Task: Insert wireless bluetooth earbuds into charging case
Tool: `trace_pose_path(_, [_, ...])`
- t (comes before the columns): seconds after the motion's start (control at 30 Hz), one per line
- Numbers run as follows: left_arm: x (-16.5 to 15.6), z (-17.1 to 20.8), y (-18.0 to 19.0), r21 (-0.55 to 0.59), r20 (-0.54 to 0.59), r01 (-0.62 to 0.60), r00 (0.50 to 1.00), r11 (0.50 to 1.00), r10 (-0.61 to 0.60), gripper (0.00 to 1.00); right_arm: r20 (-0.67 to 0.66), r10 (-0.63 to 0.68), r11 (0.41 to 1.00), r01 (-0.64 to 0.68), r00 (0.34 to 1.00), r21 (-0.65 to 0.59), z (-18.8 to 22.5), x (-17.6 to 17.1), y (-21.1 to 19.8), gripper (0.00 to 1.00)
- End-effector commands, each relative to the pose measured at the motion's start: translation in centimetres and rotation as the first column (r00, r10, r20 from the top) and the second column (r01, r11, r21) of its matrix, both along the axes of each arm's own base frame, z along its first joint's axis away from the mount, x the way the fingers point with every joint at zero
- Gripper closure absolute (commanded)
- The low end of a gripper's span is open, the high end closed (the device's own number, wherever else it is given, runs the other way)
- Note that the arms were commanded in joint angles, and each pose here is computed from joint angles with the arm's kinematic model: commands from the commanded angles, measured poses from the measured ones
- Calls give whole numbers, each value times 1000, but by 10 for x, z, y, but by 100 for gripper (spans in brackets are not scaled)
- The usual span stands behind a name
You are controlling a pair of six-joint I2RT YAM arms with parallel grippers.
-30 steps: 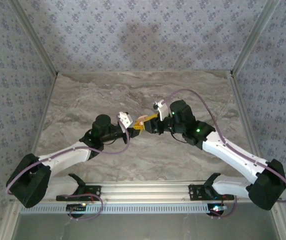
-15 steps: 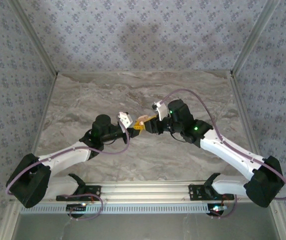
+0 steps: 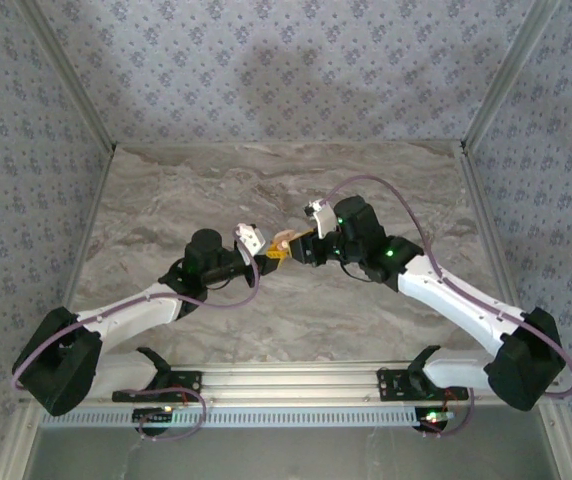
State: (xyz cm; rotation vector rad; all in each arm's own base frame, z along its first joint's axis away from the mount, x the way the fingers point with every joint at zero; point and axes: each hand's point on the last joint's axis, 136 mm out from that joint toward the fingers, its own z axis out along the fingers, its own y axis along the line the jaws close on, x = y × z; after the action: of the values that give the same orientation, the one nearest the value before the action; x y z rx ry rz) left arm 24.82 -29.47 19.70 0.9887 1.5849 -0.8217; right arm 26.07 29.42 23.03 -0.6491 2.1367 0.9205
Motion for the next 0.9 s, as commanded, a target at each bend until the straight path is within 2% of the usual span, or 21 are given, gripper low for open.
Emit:
trace_pose_path(0.0, [-4,44,-5,-72,110,42,993,997,-34,89,-2,-35,999,35,999,-11,3,11,-1,68])
trace_pose_path(0.43, [-7,47,-4,-75,123,51,992,996,-42,89,-33,0,999,-2,999,-45,-8,9,3,67])
trace_pose_path(0.87, [-12,49,-5,-77,130,77,989,994,-67,89,-7,118,991,-119,993,-65,-8,-3,12,68])
